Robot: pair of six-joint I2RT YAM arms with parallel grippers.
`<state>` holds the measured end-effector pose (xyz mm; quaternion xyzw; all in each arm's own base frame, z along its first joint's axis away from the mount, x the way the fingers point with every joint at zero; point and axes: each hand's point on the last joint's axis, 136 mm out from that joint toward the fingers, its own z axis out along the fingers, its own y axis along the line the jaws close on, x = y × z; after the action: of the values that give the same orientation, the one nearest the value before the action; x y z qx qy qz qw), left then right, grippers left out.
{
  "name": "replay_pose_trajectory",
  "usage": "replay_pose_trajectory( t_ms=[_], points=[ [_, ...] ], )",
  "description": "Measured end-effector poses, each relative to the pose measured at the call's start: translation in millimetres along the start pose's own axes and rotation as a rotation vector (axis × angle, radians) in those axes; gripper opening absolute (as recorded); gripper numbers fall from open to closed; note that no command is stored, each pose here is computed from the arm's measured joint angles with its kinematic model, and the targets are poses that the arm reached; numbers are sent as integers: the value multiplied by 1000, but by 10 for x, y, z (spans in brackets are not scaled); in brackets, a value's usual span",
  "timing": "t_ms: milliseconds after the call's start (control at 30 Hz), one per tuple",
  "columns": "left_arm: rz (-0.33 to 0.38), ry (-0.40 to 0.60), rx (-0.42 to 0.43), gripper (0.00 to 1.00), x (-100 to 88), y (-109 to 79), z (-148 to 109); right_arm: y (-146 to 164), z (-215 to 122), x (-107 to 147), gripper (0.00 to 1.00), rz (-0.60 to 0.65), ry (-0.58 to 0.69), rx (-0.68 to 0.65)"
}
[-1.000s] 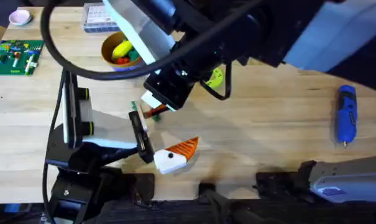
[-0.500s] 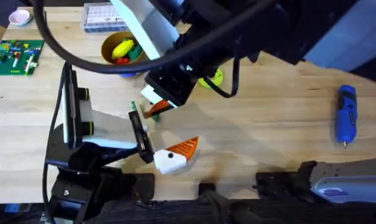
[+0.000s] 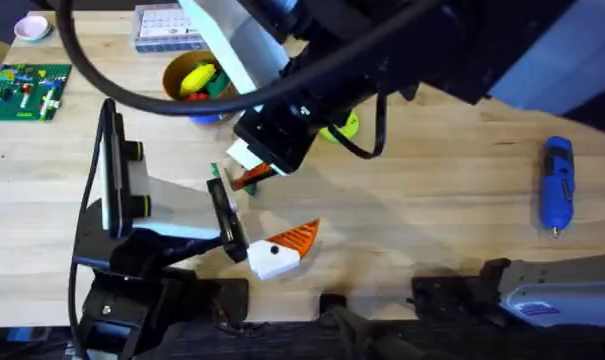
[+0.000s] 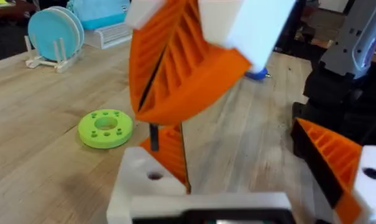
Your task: Pick up the gripper from the table and insert it into the empty holder that is missing its gripper. Then pick up a screw, insert it into the mounting hole, and use the screwdriver to tighten it. Finally, clean up the table by picking up the vegetable and placing it into the bucket.
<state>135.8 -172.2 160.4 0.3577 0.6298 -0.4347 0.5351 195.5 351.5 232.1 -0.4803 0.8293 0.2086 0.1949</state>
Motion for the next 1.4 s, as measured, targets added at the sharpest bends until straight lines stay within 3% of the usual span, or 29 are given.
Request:
replay_pose_trajectory(
  t_ms=[1400],
  points=[
    [0,0,0,993,0,0,0,8,177,38,6,9,43,-26]
  ],
)
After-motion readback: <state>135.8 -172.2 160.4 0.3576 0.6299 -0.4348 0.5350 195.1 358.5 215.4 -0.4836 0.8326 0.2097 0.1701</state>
